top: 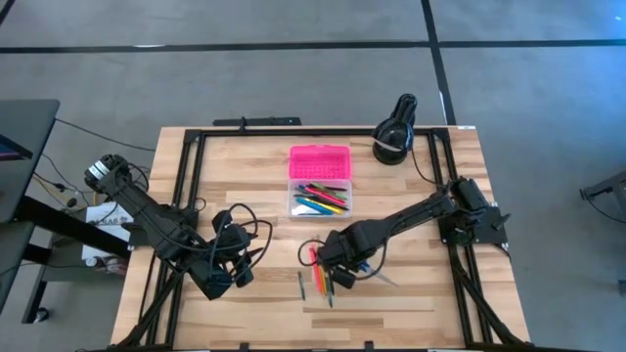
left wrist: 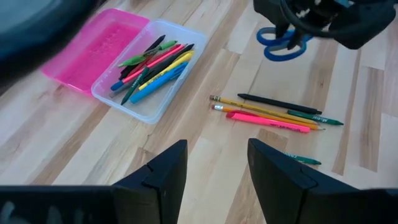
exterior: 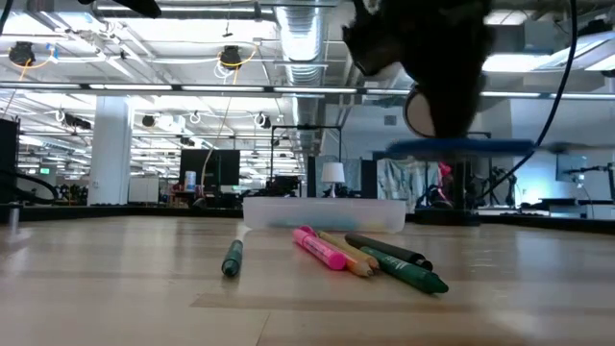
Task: Pick & place school supplies into a supply box
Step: Put the blue scissors into the pink supply box
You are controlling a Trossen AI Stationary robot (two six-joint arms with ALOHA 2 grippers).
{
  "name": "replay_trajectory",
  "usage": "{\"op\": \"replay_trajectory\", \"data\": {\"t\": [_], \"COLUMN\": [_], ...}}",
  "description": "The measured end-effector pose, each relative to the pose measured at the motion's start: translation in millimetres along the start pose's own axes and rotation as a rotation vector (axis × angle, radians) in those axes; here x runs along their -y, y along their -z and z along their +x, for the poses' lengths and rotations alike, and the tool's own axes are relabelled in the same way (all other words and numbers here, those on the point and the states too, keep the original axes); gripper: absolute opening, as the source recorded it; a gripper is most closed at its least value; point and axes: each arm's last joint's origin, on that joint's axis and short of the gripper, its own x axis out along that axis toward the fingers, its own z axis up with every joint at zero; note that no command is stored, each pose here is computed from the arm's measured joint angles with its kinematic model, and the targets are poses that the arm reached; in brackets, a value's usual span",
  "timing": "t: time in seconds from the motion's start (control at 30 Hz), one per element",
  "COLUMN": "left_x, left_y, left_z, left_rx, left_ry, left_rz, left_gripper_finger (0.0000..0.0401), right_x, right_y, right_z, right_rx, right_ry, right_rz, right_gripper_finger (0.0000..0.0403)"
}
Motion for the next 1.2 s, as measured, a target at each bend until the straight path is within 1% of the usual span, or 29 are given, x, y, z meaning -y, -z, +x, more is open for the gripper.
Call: {"op": "replay_trajectory", "data": {"t": [0.13,0.27,0.53,0.7,0.97,1.07,1.2], "left_x": [0,0,0,0,-1,-2,-4], "left_y": [0,0,-1,-1,-1,0,-1], "left_z": [0,0,0,0,0,0,2], "left_rx": [0.01,0.012,0.012,0.012,0.026,0.032,0.029], "left_ry": [-0.006,-0.008,-0.002,-0.002,-0.021,-0.037,-0.046], "left_rz": [0.0,-0.002,-0.036,-0.048,-0.038,-0.031,-0.041], "left_gripper_finger": [0.0164,0.0164,0.0164,0.0164,0.0164,0.0164,0.0164], "right_x": [12,36,98,125,148,154,160], "right_y": [-21,-46,-92,-111,-130,-137,-144], "right_z": [-17,-25,-28,-30,-35,-37,-36], "right_rx": [0.073,0.138,0.232,0.296,0.423,0.472,0.511], "right_ry": [0.0,0.019,0.009,-0.005,-0.017,-0.035,-0.025], "right_rz": [-0.059,-0.09,-0.028,-0.005,-0.049,-0.082,-0.124], "right_gripper_finger": [0.0077,0.0077,0.0077,0.0077,0.0077,0.0077,0.0077]}}
